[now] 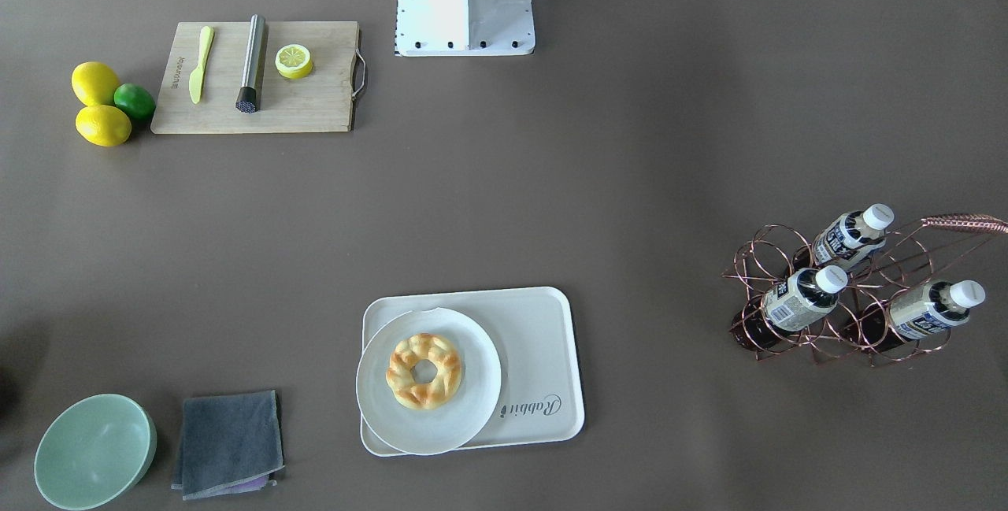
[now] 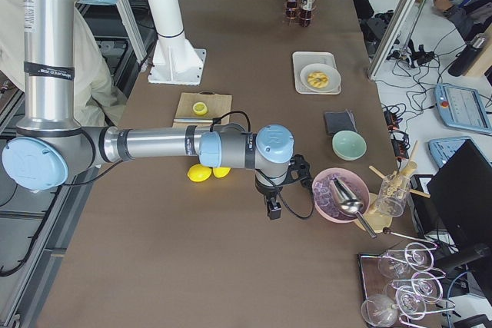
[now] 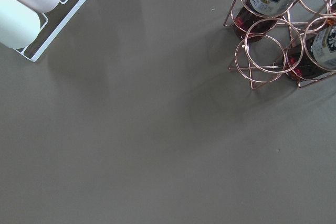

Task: Place tea on tray

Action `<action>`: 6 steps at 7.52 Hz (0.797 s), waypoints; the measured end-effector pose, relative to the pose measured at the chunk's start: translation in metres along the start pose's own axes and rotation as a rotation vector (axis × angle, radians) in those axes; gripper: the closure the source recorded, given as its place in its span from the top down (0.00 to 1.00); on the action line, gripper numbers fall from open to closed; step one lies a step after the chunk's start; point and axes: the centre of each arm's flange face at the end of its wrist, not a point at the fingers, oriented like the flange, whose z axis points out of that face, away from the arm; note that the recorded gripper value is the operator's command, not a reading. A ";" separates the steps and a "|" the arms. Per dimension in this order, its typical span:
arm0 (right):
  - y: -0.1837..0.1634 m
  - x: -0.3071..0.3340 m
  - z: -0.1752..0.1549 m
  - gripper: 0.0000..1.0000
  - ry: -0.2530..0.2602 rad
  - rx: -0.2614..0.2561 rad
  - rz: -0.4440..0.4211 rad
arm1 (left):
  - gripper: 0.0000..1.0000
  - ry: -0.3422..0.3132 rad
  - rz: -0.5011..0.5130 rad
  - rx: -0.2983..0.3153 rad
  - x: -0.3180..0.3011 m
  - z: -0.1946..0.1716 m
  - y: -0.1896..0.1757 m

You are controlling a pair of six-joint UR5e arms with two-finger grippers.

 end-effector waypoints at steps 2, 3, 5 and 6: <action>0.004 0.002 0.002 1.00 -0.001 -0.005 0.006 | 0.97 -0.002 0.017 0.016 0.002 -0.001 -0.003; 0.005 0.002 0.003 1.00 -0.001 -0.007 0.008 | 0.97 -0.003 0.023 0.021 0.003 -0.002 -0.004; 0.005 0.003 0.003 1.00 0.000 -0.008 0.011 | 0.97 -0.002 0.028 0.023 0.006 -0.001 -0.008; 0.005 0.003 0.003 1.00 0.001 -0.008 0.010 | 0.97 0.002 0.017 0.017 0.012 0.003 -0.011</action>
